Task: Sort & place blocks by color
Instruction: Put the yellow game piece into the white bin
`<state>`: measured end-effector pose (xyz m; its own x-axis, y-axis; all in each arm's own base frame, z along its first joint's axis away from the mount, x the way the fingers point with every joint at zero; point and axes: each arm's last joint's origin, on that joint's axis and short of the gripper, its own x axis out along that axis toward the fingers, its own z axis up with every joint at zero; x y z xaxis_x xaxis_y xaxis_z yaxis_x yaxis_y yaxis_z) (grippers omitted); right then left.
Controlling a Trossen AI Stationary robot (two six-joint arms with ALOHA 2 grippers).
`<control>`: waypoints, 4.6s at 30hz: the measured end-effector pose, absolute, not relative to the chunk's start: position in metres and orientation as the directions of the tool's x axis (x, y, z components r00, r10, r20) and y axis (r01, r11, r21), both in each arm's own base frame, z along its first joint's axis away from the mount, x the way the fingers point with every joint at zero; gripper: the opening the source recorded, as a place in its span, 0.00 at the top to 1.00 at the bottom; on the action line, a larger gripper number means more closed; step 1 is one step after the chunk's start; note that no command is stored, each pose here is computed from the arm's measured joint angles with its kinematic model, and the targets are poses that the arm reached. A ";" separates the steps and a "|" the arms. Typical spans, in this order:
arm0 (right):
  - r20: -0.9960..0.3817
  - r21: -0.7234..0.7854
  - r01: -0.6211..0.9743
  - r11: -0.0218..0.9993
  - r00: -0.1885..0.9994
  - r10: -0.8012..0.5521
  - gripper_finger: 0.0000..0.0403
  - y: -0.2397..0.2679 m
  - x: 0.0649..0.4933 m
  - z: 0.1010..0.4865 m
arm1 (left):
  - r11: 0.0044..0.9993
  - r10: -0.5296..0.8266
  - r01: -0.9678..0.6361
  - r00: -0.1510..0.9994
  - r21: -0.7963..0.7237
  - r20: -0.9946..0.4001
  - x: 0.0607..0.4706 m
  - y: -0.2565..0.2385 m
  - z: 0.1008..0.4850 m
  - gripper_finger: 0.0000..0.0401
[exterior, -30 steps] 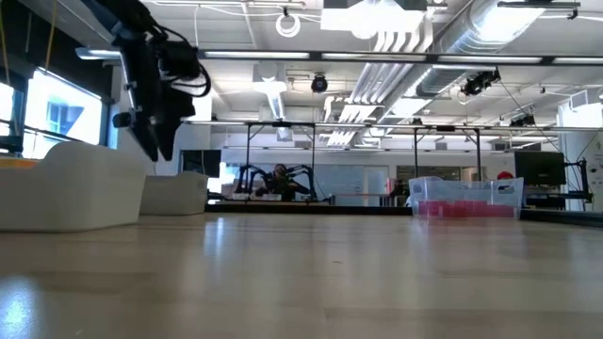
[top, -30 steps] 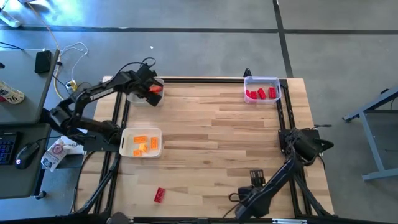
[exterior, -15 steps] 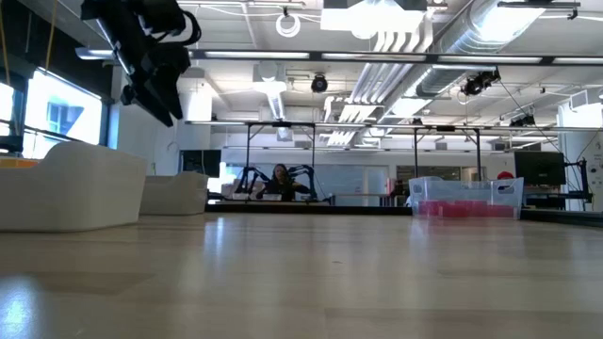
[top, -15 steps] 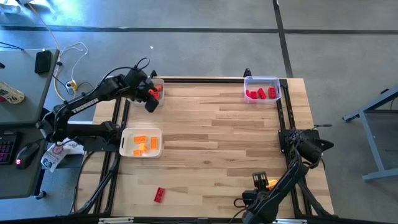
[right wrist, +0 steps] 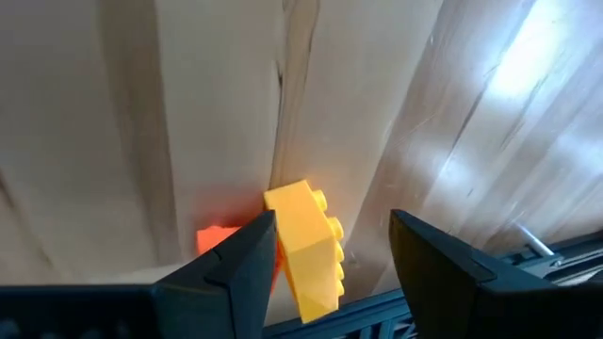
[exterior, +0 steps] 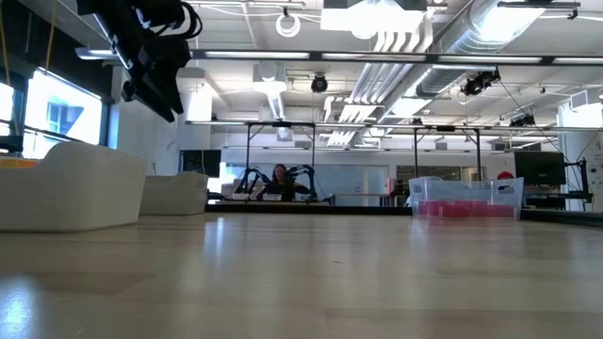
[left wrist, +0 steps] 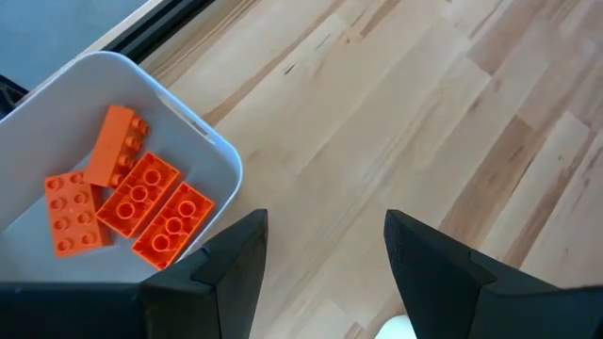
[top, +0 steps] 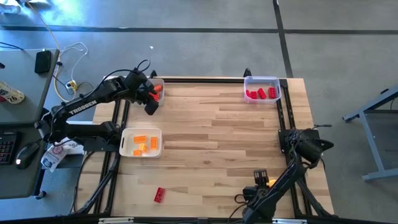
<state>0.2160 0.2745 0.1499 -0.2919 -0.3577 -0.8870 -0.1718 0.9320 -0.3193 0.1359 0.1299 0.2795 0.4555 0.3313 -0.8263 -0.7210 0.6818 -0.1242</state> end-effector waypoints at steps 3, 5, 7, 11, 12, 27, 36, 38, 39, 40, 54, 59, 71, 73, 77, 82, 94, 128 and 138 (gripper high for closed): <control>-0.881 -0.325 -0.175 0.929 -0.301 -0.365 0.52 0.272 0.214 0.145 | 0.681 0.332 -0.721 0.455 -0.123 -0.826 0.136 0.130 0.280 0.50; -0.882 -0.313 -0.184 0.932 -0.308 -0.357 0.52 0.271 0.213 0.142 | 0.680 0.336 -0.724 0.452 -0.120 -0.826 0.136 0.130 0.280 0.50; -0.881 -0.303 -0.195 0.933 -0.316 -0.352 0.52 0.270 0.212 0.139 | 0.679 0.336 -0.724 0.451 -0.119 -0.827 0.136 0.130 0.280 0.50; -0.867 -0.312 -0.201 0.928 -0.339 -0.365 0.52 0.266 0.208 0.132 | 0.679 0.337 -0.725 0.450 -0.118 -0.827 0.136 0.130 0.279 0.50; -0.863 -0.311 -0.200 0.929 -0.350 -0.364 0.52 0.265 0.206 0.131 | 0.679 0.337 -0.725 0.450 -0.118 -0.827 0.136 0.130 0.279 0.50; -0.864 -0.287 -0.131 0.949 -0.393 -0.315 0.84 0.261 0.208 0.125 | 0.678 0.337 -0.726 0.450 -0.119 -0.827 0.136 0.130 0.279 0.50; -0.941 -0.326 0.123 0.937 -0.141 -0.309 0.84 0.256 0.220 0.153 | 0.746 0.321 -0.661 0.462 -0.080 -0.827 0.140 0.125 0.279 0.50; -0.955 -0.297 0.190 0.936 -0.051 -0.292 0.84 0.252 0.225 0.164 | 0.774 0.310 -0.629 0.469 -0.066 -0.827 0.143 0.122 0.279 0.50; -0.956 -0.287 0.213 0.934 -0.008 -0.292 0.84 0.250 0.228 0.170 | 0.788 0.305 -0.613 0.473 -0.060 -0.827 0.145 0.120 0.279 0.50; -0.957 -0.272 0.237 0.933 0.035 -0.288 0.84 0.247 0.232 0.176 | 0.799 0.299 -0.598 0.476 -0.056 -0.827 0.146 0.119 0.279 0.50; -0.832 -0.123 0.328 0.937 0.481 -0.277 0.84 0.203 0.279 0.238 | 0.902 0.209 -0.429 0.538 -0.052 -0.817 0.167 0.089 0.280 0.50; -0.781 -0.087 0.271 0.959 0.579 -0.235 0.84 0.191 0.302 0.247 | 0.935 0.168 -0.349 0.605 -0.070 -0.778 0.179 0.077 0.284 0.50; -0.622 -0.075 0.183 0.980 0.760 -0.190 0.84 0.165 0.344 0.265 | 0.976 0.053 -0.186 0.709 -0.113 -0.703 0.199 0.039 0.291 0.50; -0.583 -0.075 0.170 0.983 0.792 -0.181 0.84 0.163 0.350 0.270 | 0.980 0.032 -0.159 0.724 -0.122 -0.690 0.201 0.033 0.293 0.50; -0.502 -0.075 0.153 0.985 0.848 -0.170 0.84 0.158 0.361 0.278 | 0.985 -0.013 -0.105 0.752 -0.138 -0.659 0.206 0.020 0.296 0.50; -0.387 -0.085 0.135 0.987 0.909 -0.158 0.84 0.153 0.371 0.291 | 0.988 -0.061 -0.039 0.795 -0.151 -0.603 0.211 0.006 0.301 0.50; -0.180 -0.091 0.152 0.984 0.970 -0.167 0.84 0.140 0.385 0.313 | 0.987 -0.118 0.055 0.879 -0.148 -0.462 0.220 -0.013 0.315 0.50; -0.154 0.084 0.181 0.980 0.974 -0.167 0.77 0.110 0.396 0.318 | 0.989 -0.029 -0.033 0.911 -0.142 -0.412 0.240 -0.015 0.311 0.83; -0.284 0.082 0.186 0.979 0.946 -0.156 0.61 0.111 0.392 0.303 | 0.978 -0.015 -0.096 0.852 -0.184 -0.523 0.234 -0.014 0.300 0.83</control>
